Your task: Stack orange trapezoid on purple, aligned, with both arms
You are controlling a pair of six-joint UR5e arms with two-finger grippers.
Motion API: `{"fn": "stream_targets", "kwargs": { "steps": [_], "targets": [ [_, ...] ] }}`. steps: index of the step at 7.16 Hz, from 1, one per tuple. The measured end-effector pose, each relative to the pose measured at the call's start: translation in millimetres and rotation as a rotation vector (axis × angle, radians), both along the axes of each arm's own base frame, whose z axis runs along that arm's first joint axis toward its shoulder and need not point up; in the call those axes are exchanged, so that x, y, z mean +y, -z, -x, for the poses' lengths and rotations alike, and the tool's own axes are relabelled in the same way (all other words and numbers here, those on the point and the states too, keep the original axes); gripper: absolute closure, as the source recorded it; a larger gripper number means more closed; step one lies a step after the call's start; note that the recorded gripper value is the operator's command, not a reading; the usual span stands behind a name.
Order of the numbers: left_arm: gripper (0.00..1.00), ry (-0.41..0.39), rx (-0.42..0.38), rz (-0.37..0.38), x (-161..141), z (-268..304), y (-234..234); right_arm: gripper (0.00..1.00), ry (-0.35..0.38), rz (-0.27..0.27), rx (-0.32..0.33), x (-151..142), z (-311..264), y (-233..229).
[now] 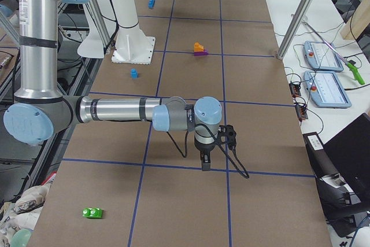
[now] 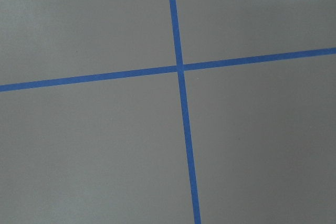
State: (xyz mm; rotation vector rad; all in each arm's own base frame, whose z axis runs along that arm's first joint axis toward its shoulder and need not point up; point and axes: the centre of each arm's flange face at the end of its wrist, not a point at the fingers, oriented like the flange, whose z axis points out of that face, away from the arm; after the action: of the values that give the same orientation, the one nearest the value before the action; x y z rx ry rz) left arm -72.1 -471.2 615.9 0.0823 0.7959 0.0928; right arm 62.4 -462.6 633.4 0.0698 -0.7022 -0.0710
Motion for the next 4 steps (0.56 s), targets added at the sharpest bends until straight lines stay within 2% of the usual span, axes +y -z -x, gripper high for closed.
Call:
{"fn": "stream_targets", "kwargs": {
  "steps": [4],
  "targets": [
    [0.0,-0.001,0.002,-0.001,1.3,-0.4,0.1,0.0,0.0,0.002,-0.013,2.1,1.0,0.0]
  ]
}}
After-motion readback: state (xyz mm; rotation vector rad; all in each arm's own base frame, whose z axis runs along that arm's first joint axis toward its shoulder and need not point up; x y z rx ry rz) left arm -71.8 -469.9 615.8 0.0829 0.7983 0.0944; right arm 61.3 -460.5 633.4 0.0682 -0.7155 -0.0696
